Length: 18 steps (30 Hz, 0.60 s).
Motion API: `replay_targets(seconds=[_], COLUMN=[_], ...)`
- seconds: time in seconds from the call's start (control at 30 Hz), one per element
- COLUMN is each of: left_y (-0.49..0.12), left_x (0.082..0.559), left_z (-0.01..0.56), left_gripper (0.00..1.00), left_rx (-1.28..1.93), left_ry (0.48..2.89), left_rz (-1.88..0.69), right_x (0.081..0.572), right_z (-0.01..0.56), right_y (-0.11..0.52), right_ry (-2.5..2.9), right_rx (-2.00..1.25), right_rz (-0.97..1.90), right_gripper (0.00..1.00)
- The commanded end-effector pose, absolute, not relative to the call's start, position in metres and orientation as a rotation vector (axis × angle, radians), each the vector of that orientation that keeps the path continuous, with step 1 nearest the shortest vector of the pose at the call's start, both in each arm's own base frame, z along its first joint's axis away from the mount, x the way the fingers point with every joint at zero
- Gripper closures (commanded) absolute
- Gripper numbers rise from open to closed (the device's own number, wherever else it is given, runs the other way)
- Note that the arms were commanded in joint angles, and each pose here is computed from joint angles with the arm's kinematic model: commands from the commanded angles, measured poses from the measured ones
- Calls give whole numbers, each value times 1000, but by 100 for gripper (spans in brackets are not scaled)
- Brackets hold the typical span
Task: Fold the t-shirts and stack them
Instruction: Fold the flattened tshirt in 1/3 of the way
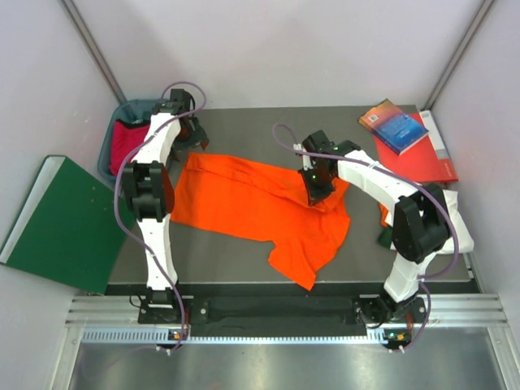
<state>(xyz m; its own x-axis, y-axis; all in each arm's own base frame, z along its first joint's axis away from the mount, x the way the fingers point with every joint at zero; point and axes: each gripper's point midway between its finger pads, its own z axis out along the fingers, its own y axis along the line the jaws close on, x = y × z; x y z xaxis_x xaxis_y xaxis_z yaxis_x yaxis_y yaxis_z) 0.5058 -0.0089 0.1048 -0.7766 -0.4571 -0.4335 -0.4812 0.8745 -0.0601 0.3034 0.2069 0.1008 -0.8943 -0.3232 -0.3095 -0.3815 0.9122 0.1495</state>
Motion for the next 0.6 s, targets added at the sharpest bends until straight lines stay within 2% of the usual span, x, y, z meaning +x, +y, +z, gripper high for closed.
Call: replay_targets(seconds=[0.0, 0.03, 0.07, 0.1, 0.17, 0.2, 0.23, 0.27, 0.37, 0.43, 0.53, 0.57], left_y=[-15, -15, -16, -18, -20, -20, -21, -22, -27, -30, -34, -34], left_x=[506, 506, 504, 505, 505, 506, 507, 507, 508, 508, 508, 507], left_z=[127, 126, 123, 124, 127, 127, 126, 126, 123, 120, 119, 118], left_gripper=[1, 1, 1, 1, 1, 1, 1, 1, 1, 1, 1, 1], left_rx=[-664, -662, -656, -646, -631, -620, -614, -609, -600, -597, -584, -580], left_ry=[2562, 2564, 2574, 2572, 2570, 2571, 2571, 2571, 2583, 2592, 2598, 2601], left_rz=[15, 14, 14, 7, 4, -1, -9, -13, -37, -48, -55, -53], right_x=[271, 265, 257, 255, 261, 268, 275, 286, 309, 319, 326, 324], right_z=[99, 95, 90, 92, 99, 111, 118, 130, 141, 129, 104, 97], right_y=[215, 213, 209, 208, 206, 204, 203, 207, 208, 211, 222, 226], right_ry=[2896, 2925, 2967, 2970, 2933, 2882, 2848, 2794, 2717, 2724, 2750, 2763], right_rx=[-625, -645, -641, -640, -614, -597, -579, -547, -489, -472, -491, -501], right_rz=[345, 339, 321, 328, 300, 277, 260, 261, 243, 236, 276, 303], right_gripper=[96, 91, 78, 59, 38, 15, 6, 0, 0, 2, 18, 33])
